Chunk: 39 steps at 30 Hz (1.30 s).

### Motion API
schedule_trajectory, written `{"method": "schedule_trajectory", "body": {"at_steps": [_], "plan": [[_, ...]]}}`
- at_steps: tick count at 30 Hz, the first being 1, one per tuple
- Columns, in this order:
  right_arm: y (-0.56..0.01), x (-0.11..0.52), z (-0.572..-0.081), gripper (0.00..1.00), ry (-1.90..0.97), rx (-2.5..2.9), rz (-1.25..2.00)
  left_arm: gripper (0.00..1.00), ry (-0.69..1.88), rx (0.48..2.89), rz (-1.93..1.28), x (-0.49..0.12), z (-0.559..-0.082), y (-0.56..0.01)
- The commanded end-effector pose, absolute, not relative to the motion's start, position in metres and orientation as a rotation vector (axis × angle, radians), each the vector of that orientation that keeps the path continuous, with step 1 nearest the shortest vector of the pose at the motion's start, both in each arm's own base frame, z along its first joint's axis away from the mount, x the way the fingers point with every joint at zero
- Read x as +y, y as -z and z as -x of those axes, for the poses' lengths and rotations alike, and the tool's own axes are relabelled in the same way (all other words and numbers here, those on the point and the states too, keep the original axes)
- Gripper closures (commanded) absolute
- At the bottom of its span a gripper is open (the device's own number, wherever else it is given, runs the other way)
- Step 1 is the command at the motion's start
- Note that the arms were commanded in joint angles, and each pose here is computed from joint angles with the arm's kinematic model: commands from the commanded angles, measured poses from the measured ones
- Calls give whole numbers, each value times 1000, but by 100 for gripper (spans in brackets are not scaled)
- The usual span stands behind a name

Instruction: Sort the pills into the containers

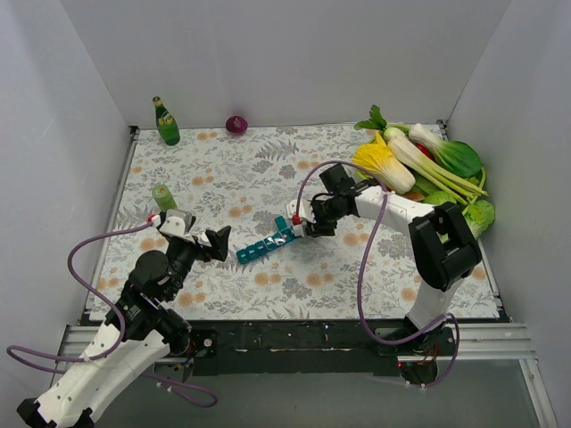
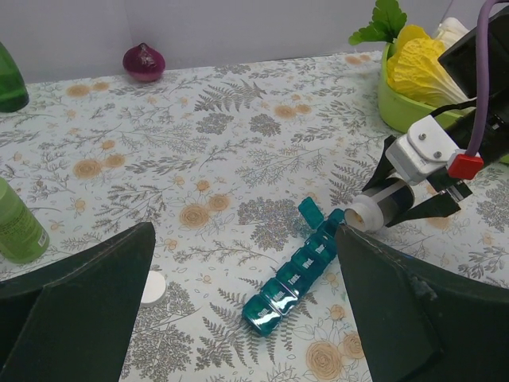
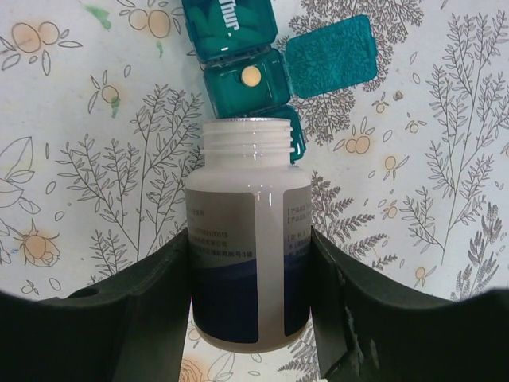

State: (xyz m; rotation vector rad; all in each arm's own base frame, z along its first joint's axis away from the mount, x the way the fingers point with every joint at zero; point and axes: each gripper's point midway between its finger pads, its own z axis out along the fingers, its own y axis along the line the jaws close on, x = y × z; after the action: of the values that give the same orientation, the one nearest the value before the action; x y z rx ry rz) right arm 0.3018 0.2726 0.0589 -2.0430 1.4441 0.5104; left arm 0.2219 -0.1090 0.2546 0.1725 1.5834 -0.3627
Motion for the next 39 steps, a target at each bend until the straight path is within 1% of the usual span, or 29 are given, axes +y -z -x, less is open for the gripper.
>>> {"method": "schedule_trajectory", "body": {"at_steps": [1, 39], "plan": [[-72, 280, -315, 99, -435, 1437, 2041, 2, 364, 1560, -176, -108, -221, -259], [-72, 290, -314, 99, -217, 1453, 2178, 2, 374, 1526, -164, -104, -217, -267]]}}
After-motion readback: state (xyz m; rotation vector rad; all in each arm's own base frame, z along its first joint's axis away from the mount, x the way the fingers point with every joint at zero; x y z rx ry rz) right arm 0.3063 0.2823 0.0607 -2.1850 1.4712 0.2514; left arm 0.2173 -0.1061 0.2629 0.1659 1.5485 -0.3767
